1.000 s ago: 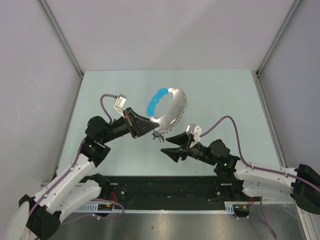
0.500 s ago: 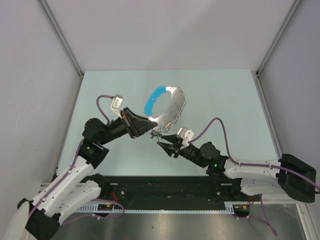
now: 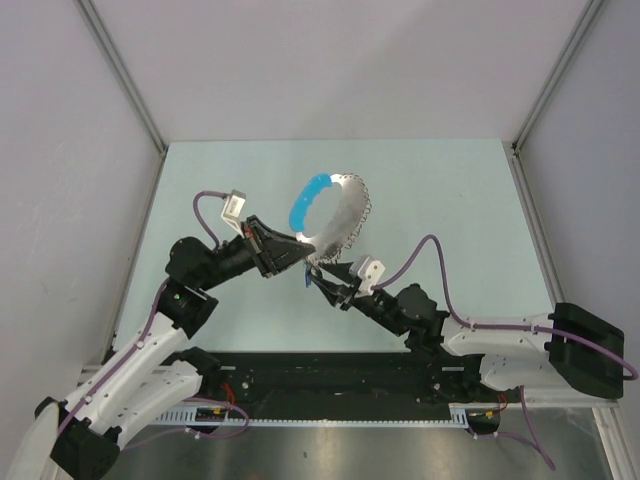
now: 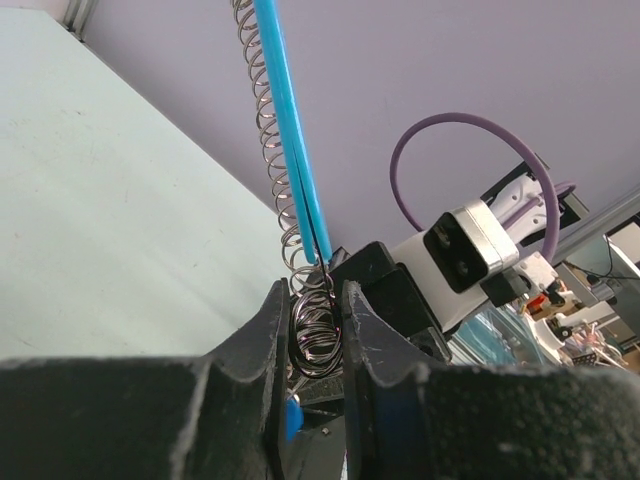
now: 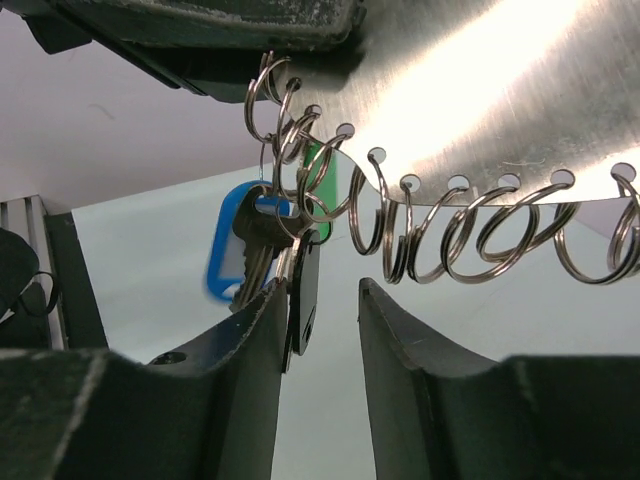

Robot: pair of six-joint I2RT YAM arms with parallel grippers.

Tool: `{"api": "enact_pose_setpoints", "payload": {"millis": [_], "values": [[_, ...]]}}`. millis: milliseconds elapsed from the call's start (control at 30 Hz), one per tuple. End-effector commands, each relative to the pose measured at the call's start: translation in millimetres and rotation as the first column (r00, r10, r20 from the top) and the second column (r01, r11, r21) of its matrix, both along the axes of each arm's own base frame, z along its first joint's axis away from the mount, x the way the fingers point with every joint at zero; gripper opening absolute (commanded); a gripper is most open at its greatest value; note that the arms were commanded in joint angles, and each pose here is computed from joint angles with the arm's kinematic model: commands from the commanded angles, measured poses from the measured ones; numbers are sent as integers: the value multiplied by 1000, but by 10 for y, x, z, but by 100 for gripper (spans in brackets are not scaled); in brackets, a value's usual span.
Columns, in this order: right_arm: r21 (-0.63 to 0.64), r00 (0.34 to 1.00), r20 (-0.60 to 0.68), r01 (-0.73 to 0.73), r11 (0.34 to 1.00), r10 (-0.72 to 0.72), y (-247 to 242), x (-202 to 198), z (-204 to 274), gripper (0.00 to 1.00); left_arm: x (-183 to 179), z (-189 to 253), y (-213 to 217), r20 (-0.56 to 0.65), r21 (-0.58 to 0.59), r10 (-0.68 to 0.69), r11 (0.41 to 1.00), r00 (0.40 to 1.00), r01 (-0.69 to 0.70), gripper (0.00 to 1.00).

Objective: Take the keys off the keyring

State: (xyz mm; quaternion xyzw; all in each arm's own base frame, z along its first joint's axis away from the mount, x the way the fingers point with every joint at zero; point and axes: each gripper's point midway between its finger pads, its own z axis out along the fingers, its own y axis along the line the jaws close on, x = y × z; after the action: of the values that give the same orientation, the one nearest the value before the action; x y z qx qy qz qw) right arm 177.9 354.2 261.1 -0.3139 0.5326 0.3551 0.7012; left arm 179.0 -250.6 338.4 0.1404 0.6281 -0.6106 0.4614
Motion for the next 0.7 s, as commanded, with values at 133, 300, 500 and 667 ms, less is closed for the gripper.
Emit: {"api": "enact_pose_setpoints", "payload": {"millis": [133,300,500,667], "values": [[56,995,79,55,997,-59,-31,-13,357,13,1,169,55,60,-35,37,999,998,-35,0],[8,996,44,73,997,-73,-93,-65,278,0,85,38,83,46,4,84,996,995,-84,0],[-74,994,-23,103,992,-105,-205,-57,70,0,168,-226,117,11,52,132,990,991,-133,0],[-52,994,-42,102,993,-105,-263,-76,137,0,211,-401,122,-17,76,150,986,989,-148,0]]}}
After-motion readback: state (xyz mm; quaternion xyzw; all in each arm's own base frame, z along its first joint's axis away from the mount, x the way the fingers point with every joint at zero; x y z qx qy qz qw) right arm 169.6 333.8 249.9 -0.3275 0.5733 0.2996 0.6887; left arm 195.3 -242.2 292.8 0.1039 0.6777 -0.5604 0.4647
